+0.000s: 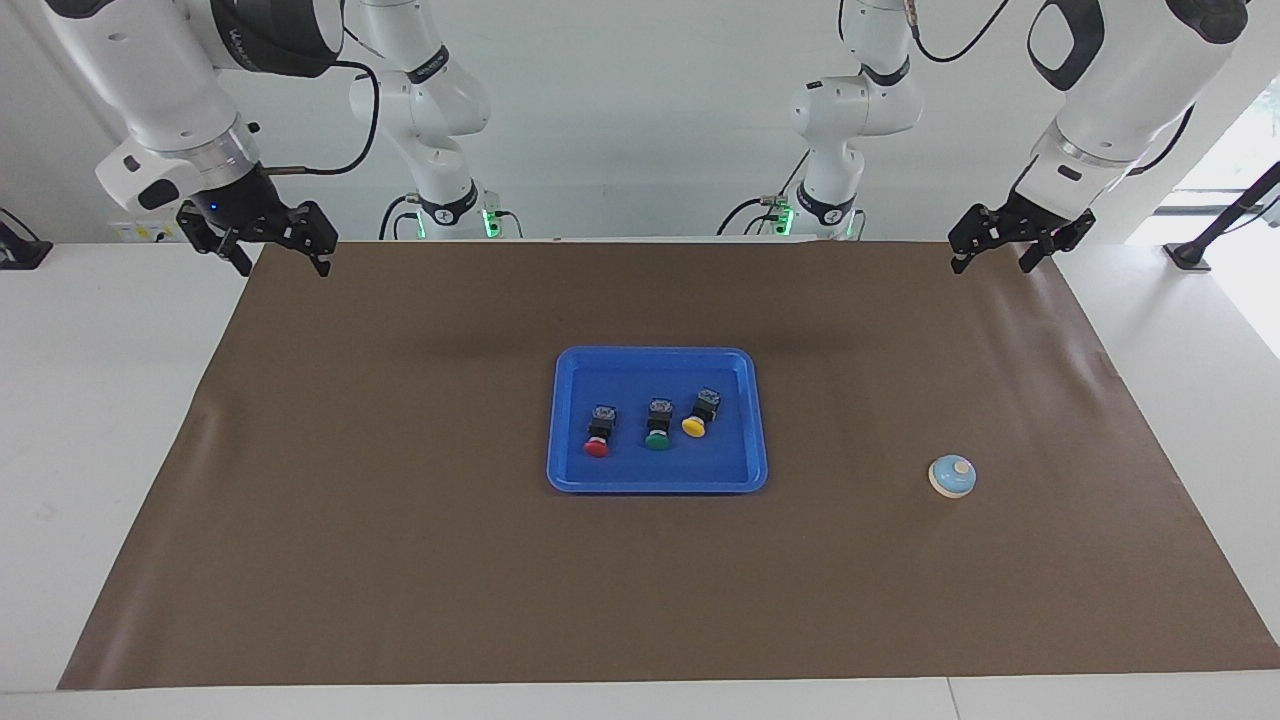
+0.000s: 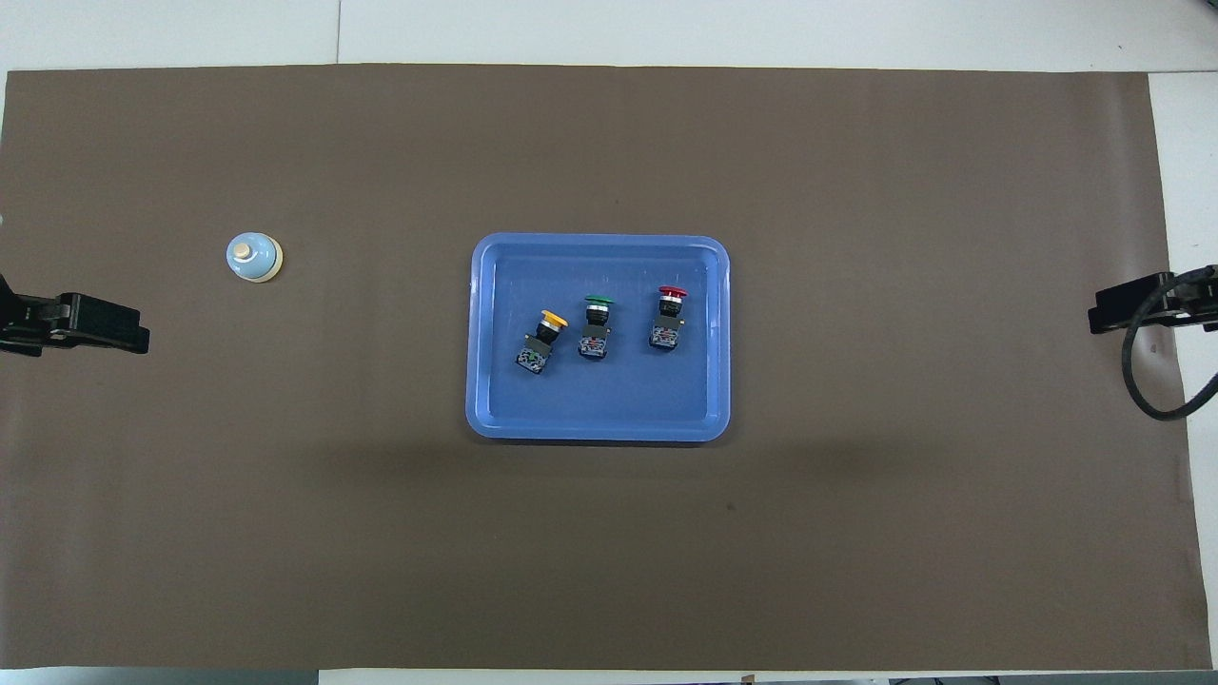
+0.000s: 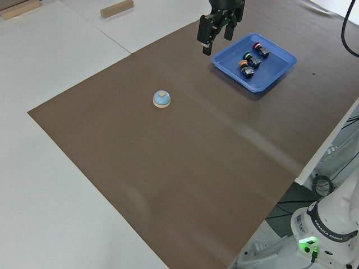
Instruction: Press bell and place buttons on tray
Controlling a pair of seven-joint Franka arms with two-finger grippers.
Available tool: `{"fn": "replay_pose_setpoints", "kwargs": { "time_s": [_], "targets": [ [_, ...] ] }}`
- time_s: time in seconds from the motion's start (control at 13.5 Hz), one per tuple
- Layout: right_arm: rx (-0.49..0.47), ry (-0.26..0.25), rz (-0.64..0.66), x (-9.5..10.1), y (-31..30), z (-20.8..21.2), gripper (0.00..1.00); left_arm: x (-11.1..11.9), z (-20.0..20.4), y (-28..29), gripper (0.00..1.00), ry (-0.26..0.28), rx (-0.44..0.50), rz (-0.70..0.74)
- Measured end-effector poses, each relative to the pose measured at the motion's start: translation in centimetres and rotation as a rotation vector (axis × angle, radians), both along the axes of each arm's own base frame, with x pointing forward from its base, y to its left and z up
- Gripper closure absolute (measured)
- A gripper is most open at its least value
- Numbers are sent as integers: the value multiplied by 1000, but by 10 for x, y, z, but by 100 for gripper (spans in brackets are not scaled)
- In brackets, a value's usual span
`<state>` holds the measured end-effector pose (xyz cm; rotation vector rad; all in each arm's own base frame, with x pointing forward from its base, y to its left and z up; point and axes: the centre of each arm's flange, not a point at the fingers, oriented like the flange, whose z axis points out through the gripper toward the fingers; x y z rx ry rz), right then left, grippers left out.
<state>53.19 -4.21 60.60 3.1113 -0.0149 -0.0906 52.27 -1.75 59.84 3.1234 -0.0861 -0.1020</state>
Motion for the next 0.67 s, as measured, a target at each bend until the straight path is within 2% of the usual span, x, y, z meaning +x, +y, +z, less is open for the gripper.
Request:
{"fn": "replay_pose_setpoints", "kwargs": {
  "time_s": [0.52, 0.67],
  "targets": [
    [28, 11, -2, -2, 3, 4, 0, 0, 0, -3, 0, -3, 0, -5],
    [39, 10, -2, -2, 5, 4, 0, 3, 3, -4, 0, -26, 0, -7]
  ]
}}
